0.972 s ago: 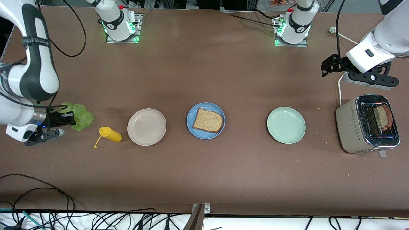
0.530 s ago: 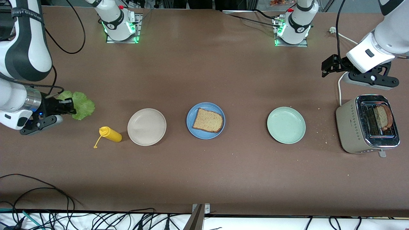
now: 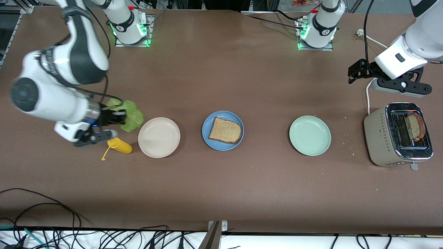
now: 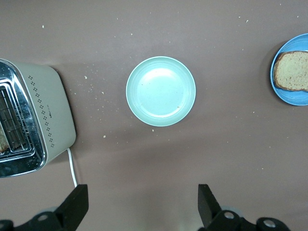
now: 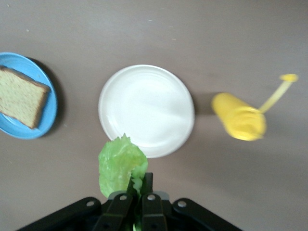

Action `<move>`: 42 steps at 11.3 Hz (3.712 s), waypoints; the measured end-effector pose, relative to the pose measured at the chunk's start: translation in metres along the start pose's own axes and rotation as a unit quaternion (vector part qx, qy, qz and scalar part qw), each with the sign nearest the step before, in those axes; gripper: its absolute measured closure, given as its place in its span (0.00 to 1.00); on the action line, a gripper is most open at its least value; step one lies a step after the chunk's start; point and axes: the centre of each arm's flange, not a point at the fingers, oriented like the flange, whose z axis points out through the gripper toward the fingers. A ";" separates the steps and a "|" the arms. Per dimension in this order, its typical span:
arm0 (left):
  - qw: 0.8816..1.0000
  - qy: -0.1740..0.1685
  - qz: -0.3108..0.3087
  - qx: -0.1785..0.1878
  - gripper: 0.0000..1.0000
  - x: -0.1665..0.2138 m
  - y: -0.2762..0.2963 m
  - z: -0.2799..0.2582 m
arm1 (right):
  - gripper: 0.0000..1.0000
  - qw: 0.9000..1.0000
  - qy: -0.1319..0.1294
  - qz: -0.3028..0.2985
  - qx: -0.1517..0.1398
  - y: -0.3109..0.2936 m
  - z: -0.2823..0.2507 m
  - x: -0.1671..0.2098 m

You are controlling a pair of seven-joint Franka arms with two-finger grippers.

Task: Make sandwich in blue plate with both arms

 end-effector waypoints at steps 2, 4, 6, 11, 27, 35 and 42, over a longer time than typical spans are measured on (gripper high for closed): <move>1.000 0.000 0.000 0.000 0.00 0.000 0.000 0.000 | 0.95 0.999 -0.001 0.038 0.001 -0.065 0.024 0.020; 1.000 0.000 0.000 0.000 0.00 0.000 0.000 0.000 | 0.95 0.995 0.006 0.092 0.026 -0.121 0.043 0.036; 1.000 0.000 0.000 0.000 0.00 0.000 0.000 0.000 | 0.95 0.989 0.014 0.141 0.048 -0.161 0.063 0.046; 1.000 0.000 0.000 0.000 0.00 0.001 0.000 0.000 | 0.95 0.970 0.054 0.226 0.069 -0.249 0.150 0.058; 1.000 0.000 0.000 0.000 0.00 0.001 -0.001 0.000 | 0.21 0.963 0.083 0.246 0.068 -0.263 0.238 0.065; 1.000 0.000 0.000 0.000 0.00 0.001 0.000 0.000 | 0.00 0.983 0.071 0.160 0.049 -0.194 0.151 0.064; 1.000 -0.002 -0.001 0.000 0.00 0.000 -0.001 0.001 | 0.00 0.998 0.030 0.042 0.037 -0.039 0.089 0.039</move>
